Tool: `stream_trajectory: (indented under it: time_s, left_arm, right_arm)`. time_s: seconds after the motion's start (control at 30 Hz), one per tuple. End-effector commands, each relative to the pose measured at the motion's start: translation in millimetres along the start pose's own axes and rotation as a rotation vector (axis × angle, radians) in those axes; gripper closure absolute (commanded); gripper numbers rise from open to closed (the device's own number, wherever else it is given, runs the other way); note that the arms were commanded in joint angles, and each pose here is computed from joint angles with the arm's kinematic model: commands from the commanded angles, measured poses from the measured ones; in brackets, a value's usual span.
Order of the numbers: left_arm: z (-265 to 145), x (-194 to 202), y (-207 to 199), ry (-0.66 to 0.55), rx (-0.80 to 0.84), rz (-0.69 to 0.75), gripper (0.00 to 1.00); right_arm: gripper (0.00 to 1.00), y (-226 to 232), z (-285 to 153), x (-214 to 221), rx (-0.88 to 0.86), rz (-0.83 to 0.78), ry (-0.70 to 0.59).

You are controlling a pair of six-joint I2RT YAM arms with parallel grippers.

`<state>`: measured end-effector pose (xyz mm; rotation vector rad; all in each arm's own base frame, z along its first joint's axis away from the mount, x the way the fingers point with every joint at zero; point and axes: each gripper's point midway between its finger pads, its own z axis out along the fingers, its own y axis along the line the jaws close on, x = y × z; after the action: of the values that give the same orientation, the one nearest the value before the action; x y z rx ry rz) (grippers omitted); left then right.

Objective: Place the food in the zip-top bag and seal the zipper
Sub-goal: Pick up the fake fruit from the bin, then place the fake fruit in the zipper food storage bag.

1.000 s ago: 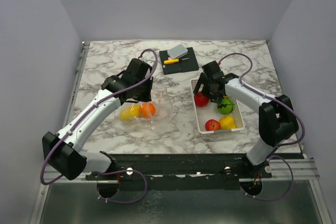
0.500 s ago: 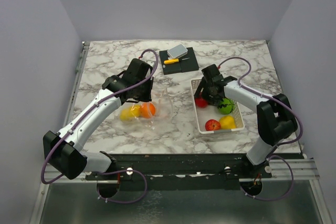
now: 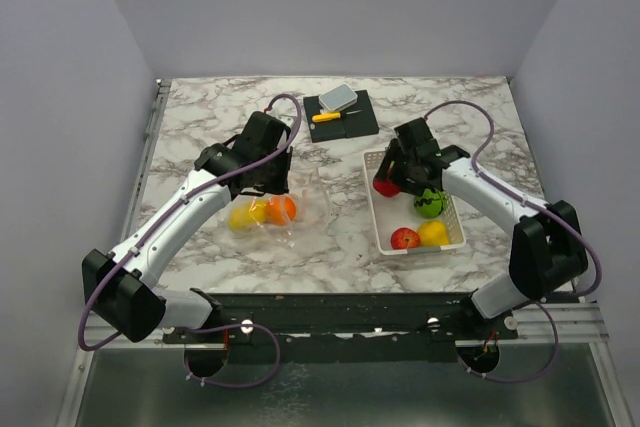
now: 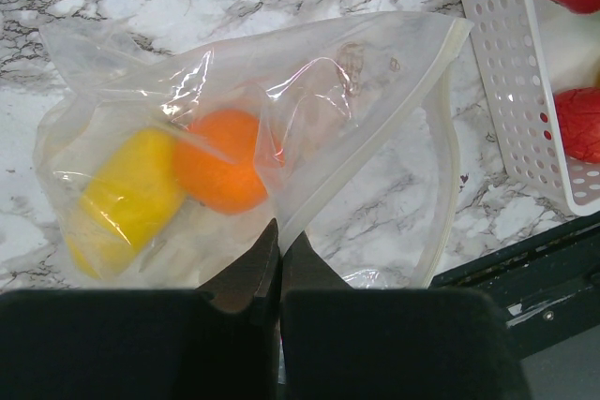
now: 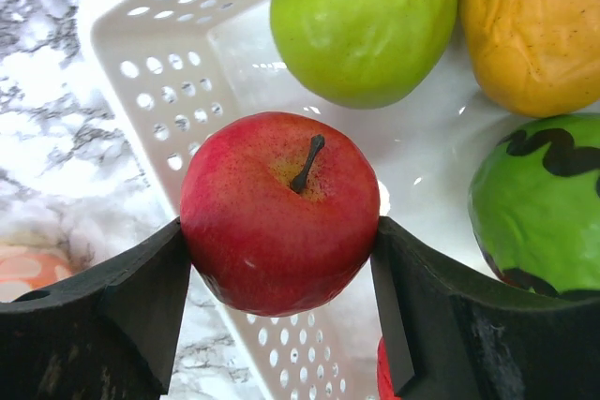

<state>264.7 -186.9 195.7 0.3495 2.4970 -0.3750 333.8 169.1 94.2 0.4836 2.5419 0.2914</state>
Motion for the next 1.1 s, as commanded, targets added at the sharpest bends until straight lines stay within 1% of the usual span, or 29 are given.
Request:
stream_trajectory:
  time_s: [0.0,0.17,0.27,0.37,0.57,0.73,0.9,1.07]
  left_arm:
    - [0,-1,-3,-0.003,0.013,0.008,1.00]
    - [0,-2,-4,-0.005,0.016,0.007,1.00]
    - [-1,-3,-4,-0.008,0.015,0.007,1.00]
    - [0,-3,-4,-0.007,0.013,0.006,1.00]
    - [0,-3,-4,-0.006,0.013,0.002,1.00]
    - [0,-4,-4,-0.009,0.013,0.000,1.00]
    - [-2,-5,-4,-0.014,0.015,0.001,1.00]
    - [-2,-4,-5,-0.013,0.020,-0.001,1.00]
  right_arm:
    - [0.58,-1,-24,-9,-0.027,-0.063,-0.033]
    - [0.60,18,-46,-14,-0.149,-0.118,-0.061]
    - [0.62,35,-65,-16,-0.232,-0.171,-0.087]
    - [0.62,56,-87,-16,-0.299,-0.227,-0.120]
    - [0.62,100,-127,4,-0.403,-0.357,-0.148]
    - [0.62,133,-151,21,-0.500,-0.431,-0.159]
    - [0.62,159,-160,43,-0.567,-0.494,-0.135]
    - [0.62,175,-152,72,-0.596,-0.532,-0.082]
